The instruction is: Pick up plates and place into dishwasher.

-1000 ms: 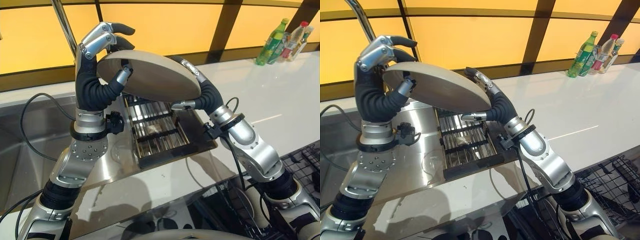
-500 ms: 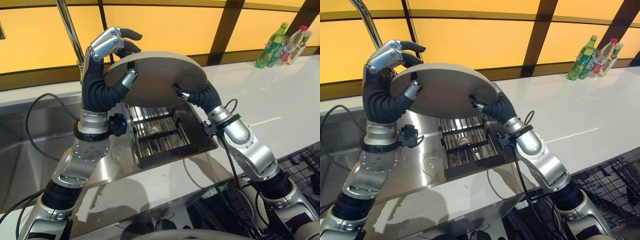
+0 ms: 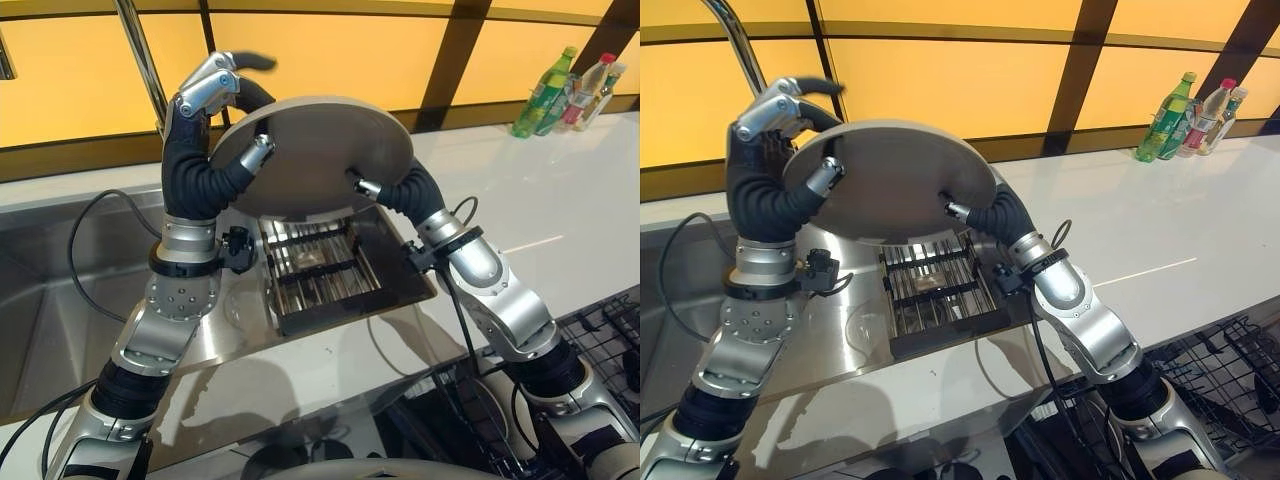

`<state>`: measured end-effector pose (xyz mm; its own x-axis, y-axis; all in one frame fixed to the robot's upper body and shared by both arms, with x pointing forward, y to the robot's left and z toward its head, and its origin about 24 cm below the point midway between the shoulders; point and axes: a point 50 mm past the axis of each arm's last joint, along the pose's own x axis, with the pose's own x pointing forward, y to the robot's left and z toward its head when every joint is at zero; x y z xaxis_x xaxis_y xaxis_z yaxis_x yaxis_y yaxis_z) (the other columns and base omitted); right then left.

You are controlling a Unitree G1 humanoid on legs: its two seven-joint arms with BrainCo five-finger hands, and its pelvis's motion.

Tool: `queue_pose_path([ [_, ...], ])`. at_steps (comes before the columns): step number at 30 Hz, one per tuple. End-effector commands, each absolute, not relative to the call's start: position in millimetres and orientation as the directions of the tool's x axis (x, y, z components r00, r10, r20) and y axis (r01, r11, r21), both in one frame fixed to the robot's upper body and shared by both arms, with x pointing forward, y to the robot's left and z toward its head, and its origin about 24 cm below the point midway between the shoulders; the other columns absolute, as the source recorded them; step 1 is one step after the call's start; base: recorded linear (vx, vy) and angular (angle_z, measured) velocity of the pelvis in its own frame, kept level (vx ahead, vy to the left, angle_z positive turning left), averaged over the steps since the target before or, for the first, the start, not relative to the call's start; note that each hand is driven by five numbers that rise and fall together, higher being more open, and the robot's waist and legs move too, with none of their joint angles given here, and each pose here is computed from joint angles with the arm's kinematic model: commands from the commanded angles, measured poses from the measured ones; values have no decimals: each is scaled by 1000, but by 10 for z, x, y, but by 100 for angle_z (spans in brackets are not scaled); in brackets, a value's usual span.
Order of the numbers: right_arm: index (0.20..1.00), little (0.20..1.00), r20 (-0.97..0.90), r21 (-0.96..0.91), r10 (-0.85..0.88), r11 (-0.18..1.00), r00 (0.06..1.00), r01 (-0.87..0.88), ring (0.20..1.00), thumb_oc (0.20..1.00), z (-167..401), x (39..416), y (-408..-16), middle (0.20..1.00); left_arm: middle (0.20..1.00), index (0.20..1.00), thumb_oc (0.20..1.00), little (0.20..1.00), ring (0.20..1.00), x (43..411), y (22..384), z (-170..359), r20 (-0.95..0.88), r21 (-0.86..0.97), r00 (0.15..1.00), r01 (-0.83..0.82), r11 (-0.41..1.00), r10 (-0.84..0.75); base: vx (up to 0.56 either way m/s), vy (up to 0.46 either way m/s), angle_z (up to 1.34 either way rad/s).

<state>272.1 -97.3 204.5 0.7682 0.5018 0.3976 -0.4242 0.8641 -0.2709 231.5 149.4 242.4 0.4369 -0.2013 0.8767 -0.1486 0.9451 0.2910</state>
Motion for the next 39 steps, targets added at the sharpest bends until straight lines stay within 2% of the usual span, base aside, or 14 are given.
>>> queue_pose_path([
  [1, 200, 200, 533, -282, 427, 904, 730, -322, 200, 200, 2281, 2710, -1111, 200, 1000, 1000, 1000, 1000, 1000, 2390, 1737, 2395, 883, 143, 469, -237, 961, -16, 0, 0, 0],
  [3, 200, 200, 537, -285, 393, 917, 746, -278, 200, 200, 2272, 2721, -1180, 200, 1000, 1000, 1000, 1000, 1000, 2397, 1876, 2398, 883, 74, 462, -296, 952, 75, 0, 0, 0],
  [7, 200, 200, 548, -295, 315, 940, 775, -174, 200, 200, 2282, 2744, -1388, 200, 1000, 1000, 1000, 1000, 1000, 2346, 2132, 2435, 899, -20, 379, -463, 886, 219, -1, -14, 2],
  [13, 200, 200, 532, -331, 187, 944, 826, -1, 200, 200, 2212, 2686, -1838, 200, 1000, 1000, 1000, 1000, 1000, 2260, 2449, 2449, 890, -88, 302, -622, 778, 343, 2, -15, -1],
  [18, 200, 200, 497, -383, 33, 905, 867, 185, 200, 200, 2067, 2609, -2254, 200, 1000, 1000, 1000, 1000, 1000, 2185, 2622, 2401, 881, -90, 283, -685, 723, 379, 25, -46, -19],
  [23, 200, 200, 411, -506, -174, 773, 895, 383, 200, 200, 1833, 2490, -2753, 200, 1000, 1000, 1000, 1000, 1000, 2096, 2782, 2353, 874, -62, 285, -739, 671, 394, 40, -71, -24],
  [28, 200, 200, 371, -616, -369, 589, 852, 523, 200, 200, 1673, 2338, -3151, 200, 1000, 1000, 1000, 1000, 1000, 2017, 2954, 2304, 865, -26, 289, -790, 612, 410, 36, -100, -39],
  [34, 200, 200, 388, -672, -497, 424, 776, 608, 200, 200, 1566, 2153, -3404, 200, 1000, 1000, 1000, 1000, 1000, 1932, 3070, 2245, 857, -9, 292, -815, 579, 425, 10, -94, -38],
  [39, 200, 200, 389, -695, -535, 364, 750, 620, 200, 200, 1478, 2123, -3472, 200, 1000, 1000, 1000, 1000, 1000, 1908, 3065, 2184, 853, 6, 303, -820, 572, 426, 2, -76, -27],
])
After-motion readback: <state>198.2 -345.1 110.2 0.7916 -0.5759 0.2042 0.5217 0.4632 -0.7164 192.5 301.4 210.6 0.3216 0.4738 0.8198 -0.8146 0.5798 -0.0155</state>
